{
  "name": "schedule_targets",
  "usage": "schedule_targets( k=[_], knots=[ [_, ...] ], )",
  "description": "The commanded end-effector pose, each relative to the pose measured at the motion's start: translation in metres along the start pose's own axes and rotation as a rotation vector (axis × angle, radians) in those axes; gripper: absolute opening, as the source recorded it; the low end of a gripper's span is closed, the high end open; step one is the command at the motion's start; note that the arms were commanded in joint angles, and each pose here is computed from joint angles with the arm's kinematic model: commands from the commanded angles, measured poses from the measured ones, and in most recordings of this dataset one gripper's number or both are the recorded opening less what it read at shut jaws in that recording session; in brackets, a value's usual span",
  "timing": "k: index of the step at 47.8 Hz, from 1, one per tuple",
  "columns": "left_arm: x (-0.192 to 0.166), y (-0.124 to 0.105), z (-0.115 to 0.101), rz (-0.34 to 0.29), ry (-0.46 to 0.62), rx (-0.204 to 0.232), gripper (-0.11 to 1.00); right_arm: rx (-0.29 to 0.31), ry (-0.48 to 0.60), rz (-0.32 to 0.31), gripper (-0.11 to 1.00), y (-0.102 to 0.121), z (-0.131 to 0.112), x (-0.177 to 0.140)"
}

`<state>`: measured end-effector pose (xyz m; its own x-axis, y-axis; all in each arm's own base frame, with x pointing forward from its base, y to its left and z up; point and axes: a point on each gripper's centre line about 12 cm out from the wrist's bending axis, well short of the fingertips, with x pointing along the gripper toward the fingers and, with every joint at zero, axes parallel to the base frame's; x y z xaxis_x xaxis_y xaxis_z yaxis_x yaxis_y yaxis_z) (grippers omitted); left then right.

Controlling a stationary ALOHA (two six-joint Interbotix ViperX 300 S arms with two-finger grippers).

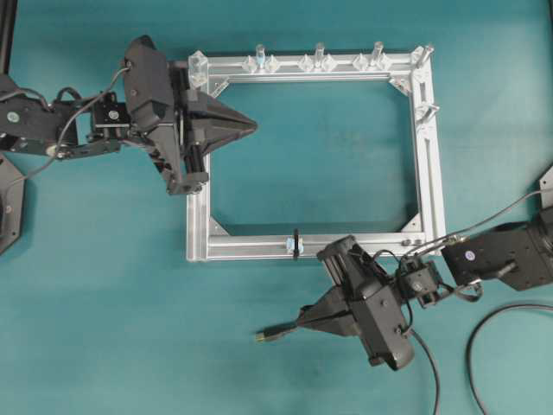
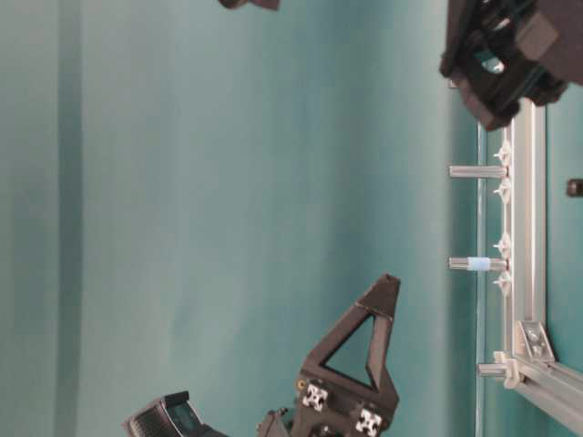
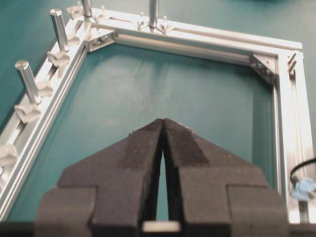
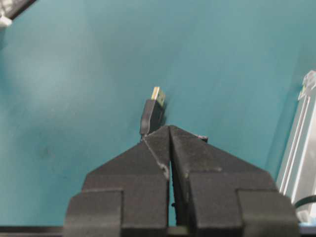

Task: Insert the wire through the string loop located in the center.
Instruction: 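Hold the black USB cable in the right gripper and lift it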

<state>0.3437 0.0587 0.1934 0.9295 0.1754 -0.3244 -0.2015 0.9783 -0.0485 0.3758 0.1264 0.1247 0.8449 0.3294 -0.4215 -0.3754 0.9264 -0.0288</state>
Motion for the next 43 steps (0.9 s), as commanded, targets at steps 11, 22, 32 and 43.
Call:
schedule_targets(
  k=[11, 22, 32, 43],
  knots=[
    [-0.002, -0.002, 0.013, -0.006, -0.014, -0.002, 0.16, 0.013, 0.02, 0.003, 0.0, 0.001, 0.001, 0.0],
    [-0.007, -0.005, 0.015, -0.016, -0.013, 0.002, 0.35, 0.015, 0.017, 0.009, 0.24, 0.004, -0.001, 0.002],
    [-0.015, -0.012, 0.019, -0.035, 0.009, 0.011, 0.35, 0.016, 0.023, 0.01, 0.44, 0.004, -0.005, 0.002],
    [-0.026, -0.014, 0.019, -0.044, 0.044, 0.012, 0.35, 0.049, -0.001, 0.016, 0.42, 0.005, -0.009, 0.011]
  ],
)
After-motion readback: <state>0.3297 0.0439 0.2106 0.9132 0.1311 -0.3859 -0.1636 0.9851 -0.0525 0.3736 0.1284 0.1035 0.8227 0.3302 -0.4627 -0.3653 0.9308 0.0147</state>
